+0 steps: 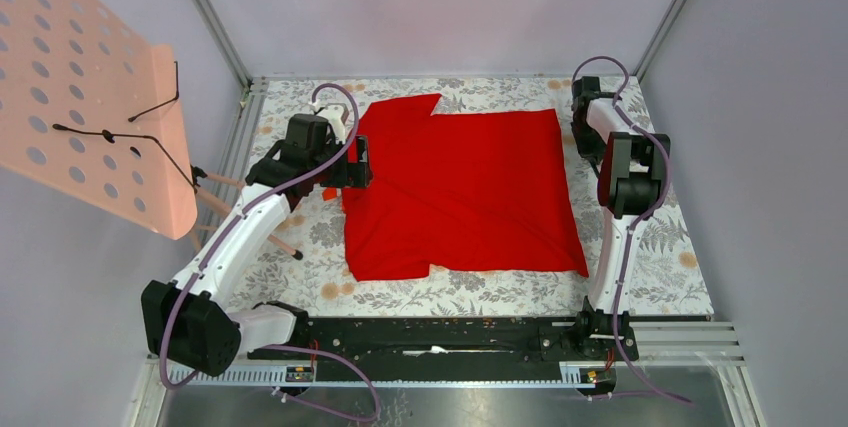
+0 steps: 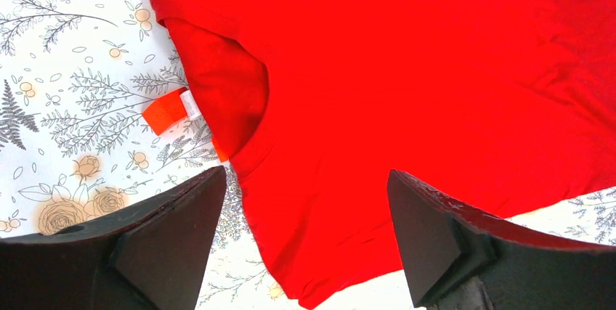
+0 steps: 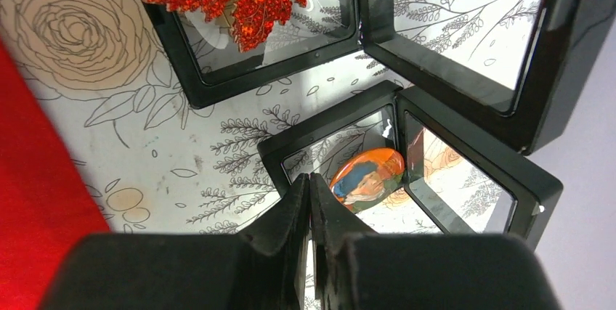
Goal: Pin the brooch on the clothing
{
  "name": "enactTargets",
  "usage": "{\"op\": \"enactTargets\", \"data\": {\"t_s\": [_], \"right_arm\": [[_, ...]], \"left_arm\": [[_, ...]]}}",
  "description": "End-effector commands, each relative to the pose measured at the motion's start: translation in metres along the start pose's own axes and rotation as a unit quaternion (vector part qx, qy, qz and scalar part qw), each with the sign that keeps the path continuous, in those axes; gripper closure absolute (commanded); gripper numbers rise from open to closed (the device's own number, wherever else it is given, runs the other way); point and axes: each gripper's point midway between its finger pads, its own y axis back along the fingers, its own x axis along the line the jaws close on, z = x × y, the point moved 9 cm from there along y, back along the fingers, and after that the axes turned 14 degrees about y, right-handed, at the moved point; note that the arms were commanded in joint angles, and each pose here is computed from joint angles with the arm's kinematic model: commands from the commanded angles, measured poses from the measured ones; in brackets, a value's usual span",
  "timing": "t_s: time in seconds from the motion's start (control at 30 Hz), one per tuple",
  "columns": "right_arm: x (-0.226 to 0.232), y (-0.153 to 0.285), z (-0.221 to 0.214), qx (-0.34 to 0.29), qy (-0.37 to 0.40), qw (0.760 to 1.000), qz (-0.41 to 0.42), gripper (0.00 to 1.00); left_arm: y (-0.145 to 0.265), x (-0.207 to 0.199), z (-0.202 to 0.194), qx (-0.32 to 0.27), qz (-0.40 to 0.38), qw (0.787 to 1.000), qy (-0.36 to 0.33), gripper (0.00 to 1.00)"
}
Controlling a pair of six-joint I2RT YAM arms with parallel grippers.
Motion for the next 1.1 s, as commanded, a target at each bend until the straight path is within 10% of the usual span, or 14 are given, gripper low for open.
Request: {"op": "enactTargets", "data": {"t_s": [0.0,0.6,1.07], "right_arm": [[-0.007,0.031,0.008,-0.037,-0.021,0.999,0.022,0.91],[0.003,0.055,0.002,-0.057,-0.047,0.991,0.111,0.89],[-0.007,0.057,-0.005,-0.040,-0.055,0.998,0.010,0.55]], "left_arm": [[0.008,-0.004,0.007,-0.032,-0.019,0.999,-0.007,0.10],[0.010,-0.003,0.007,-0.037,-0.017,0.999,-0.009,0.10],[0.013,-0.004,0.007,-0.041,-0.020,0.999,-0.009,0.10]]}}
